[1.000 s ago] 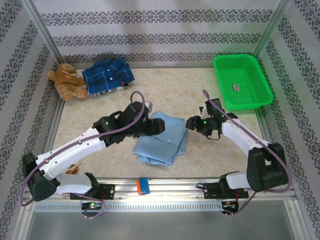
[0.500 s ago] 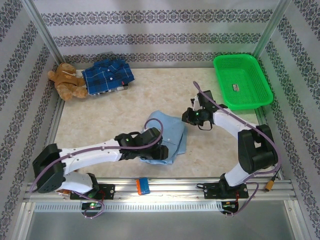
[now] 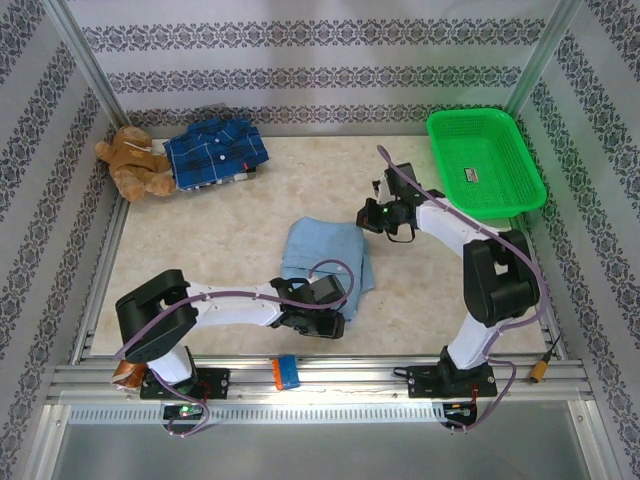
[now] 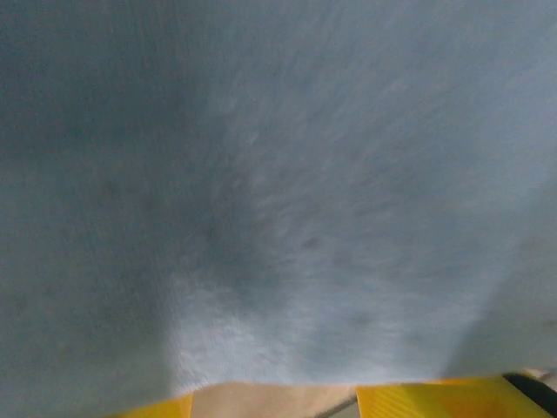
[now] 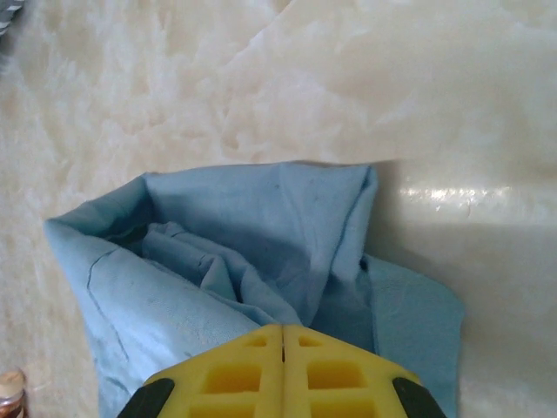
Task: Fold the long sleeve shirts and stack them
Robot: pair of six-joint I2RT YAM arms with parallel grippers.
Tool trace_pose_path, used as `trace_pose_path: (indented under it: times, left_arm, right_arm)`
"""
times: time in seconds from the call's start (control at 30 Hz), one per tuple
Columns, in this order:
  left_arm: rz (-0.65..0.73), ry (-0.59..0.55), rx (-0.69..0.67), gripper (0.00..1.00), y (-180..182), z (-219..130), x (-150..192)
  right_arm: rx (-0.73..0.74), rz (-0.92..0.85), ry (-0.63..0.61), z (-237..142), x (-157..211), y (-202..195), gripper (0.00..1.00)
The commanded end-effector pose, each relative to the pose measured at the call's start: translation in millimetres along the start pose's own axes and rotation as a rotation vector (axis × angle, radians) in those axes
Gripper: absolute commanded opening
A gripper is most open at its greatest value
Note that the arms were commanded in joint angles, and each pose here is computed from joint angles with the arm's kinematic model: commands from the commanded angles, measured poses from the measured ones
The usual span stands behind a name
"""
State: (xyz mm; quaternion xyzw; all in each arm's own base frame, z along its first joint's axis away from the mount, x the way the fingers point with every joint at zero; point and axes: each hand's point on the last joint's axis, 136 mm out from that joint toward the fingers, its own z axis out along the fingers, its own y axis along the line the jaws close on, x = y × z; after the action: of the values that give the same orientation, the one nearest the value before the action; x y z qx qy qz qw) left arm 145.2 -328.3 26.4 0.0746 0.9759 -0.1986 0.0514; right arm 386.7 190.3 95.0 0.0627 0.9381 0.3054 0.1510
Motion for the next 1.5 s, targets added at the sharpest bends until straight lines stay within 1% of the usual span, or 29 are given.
trace_pose_path:
  times: [0.0, 0.07, 0.17, 0.23, 0.27, 0.3, 0.4, 0.47, 0.53, 0.6, 0.7, 0.8, 0.87, 0.97, 1.13, 1.4, 1.43, 1.47]
  left_arm:
    - [0.051, -0.004, 0.050, 0.49, -18.3, 6.5, -2.1]
    - [0.067, -0.004, 0.065, 0.49, -23.4, 9.7, -2.5]
    - [0.099, -0.027, 0.123, 0.49, -42.1, 0.9, -6.3]
    - [0.115, -0.057, 0.173, 0.50, -57.2, -14.6, -11.1]
    - [0.119, -0.079, 0.207, 0.52, -66.0, -27.8, -14.3]
    - [0.119, -0.101, 0.238, 0.54, -73.4, -41.1, -17.5]
    - [0.103, -0.189, 0.291, 0.63, -81.4, -90.7, -30.5]
    - [0.076, -0.240, 0.300, 0.68, -74.8, -124.5, -41.3]
    - [0.020, -0.289, 0.276, 0.71, -54.7, -149.6, -55.0]
    - [-0.052, -0.330, 0.268, 0.74, -29.9, -166.7, -71.1]
    - [-0.126, -0.381, 0.263, 0.77, 5.5, -179.2, -96.8]
    - [-0.123, -0.425, 0.247, 0.80, 29.2, -185.9, -119.9]
    - [-0.087, -0.452, 0.192, 0.85, 44.5, -188.1, -131.6]
    - [-0.082, -0.446, 0.176, 0.87, 60.3, -183.1, -143.3]
    - [-0.093, -0.409, 0.173, 0.90, 74.0, -170.2, -147.2]
    - [-0.101, -0.392, 0.179, 0.92, 82.0, -160.8, -136.7]
    - [-0.101, -0.394, 0.179, 0.93, 83.2, -161.2, -135.2]
    - [-0.101, -0.398, 0.179, 0.97, 84.4, -162.2, -134.2]
  right_arm:
    - [0.063, 0.005, 0.039, 16.5, -0.3, -13.0, 0.00]
    - [0.099, 0.018, 0.052, 26.9, -1.2, -23.3, 0.01]
    - [0.121, 0.025, 0.048, 36.8, -6.7, -30.7, 0.08]
    - [0.129, 0.025, 0.038, 37.4, -12.3, -30.8, 0.18]
    - [0.127, 0.022, 0.031, 34.9, -15.0, -28.0, 0.24]
    - [0.124, 0.017, 0.016, 29.8, -18.4, -24.4, 0.32]
    - [0.113, -0.012, -0.060, -1.3, -27.7, -10.4, 0.46]
    - [0.122, -0.021, -0.099, -30.3, -26.4, -4.9, 0.55]
    - [0.121, -0.039, -0.110, -53.0, -15.4, 0.2, 0.62]
    - [0.103, -0.084, -0.103, -68.7, 1.6, 5.2, 0.68]
    - [0.114, -0.178, -0.115, -76.0, 32.2, 0.1, 0.85]
    - [0.099, -0.213, -0.058, -64.9, 61.5, -8.5, 0.87]
    - [0.130, -0.241, -0.014, -53.4, 77.4, -18.2, 0.88]
    - [0.152, -0.254, 0.040, -33.8, 93.0, -29.2, 0.89]
    - [0.162, -0.271, 0.091, -7.6, 101.3, -32.2, 0.90]
    - [0.213, -0.264, 0.153, 18.3, 99.1, -44.2, 0.88]
    - [0.226, -0.266, 0.161, 21.0, 98.1, -46.0, 0.87]
    - [0.229, -0.267, 0.173, 24.1, 98.5, -46.7, 0.86]
